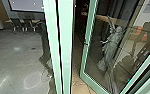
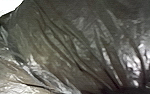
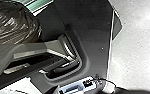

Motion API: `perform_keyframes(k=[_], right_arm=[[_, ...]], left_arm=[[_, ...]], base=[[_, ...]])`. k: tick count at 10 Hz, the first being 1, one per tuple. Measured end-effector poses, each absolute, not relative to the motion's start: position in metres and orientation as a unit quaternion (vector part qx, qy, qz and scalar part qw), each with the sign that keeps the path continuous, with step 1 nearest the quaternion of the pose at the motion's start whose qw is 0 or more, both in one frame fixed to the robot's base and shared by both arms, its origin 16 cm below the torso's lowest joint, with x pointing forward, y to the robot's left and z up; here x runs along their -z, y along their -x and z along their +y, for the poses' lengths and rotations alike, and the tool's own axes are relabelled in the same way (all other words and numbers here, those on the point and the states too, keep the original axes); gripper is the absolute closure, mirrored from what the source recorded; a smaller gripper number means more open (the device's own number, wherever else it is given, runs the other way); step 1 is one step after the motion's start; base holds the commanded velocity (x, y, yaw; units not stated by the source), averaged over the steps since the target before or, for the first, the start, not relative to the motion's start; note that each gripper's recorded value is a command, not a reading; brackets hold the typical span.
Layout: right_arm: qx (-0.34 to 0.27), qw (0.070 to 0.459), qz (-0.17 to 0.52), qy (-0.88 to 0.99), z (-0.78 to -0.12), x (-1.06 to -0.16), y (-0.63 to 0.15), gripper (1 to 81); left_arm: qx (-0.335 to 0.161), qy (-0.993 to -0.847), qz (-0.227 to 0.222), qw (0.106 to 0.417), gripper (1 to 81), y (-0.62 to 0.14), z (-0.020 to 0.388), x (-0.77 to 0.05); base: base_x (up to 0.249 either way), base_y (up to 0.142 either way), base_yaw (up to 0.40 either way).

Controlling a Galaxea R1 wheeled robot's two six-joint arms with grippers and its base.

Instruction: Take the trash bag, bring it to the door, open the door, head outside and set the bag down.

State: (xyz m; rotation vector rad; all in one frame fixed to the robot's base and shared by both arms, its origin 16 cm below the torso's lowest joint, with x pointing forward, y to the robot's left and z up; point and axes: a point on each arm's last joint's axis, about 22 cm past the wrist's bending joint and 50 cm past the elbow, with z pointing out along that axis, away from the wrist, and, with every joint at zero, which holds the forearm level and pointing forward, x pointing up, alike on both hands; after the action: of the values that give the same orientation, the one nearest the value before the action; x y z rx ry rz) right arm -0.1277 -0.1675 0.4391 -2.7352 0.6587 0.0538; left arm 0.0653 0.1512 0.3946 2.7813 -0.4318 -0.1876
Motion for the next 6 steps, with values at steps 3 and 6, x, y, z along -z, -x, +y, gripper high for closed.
perform_keyframes(k=[3,6], right_arm=[[-0.009,0.157,0.235,0.959,-0.159,-0.438,0.135,1.0],[-0.001,0.169,0.236,0.957,-0.139,-0.440,0.131,1.0]], left_arm=[[0.062,-0.973,-0.151,0.161,81.1,-0.066,0.147,-0.395],[0.061,-0.972,-0.153,0.166,81.1,-0.062,0.137,-0.396]], base=[[0.000,0.000,0.000],[0.000,0.000,0.000]])
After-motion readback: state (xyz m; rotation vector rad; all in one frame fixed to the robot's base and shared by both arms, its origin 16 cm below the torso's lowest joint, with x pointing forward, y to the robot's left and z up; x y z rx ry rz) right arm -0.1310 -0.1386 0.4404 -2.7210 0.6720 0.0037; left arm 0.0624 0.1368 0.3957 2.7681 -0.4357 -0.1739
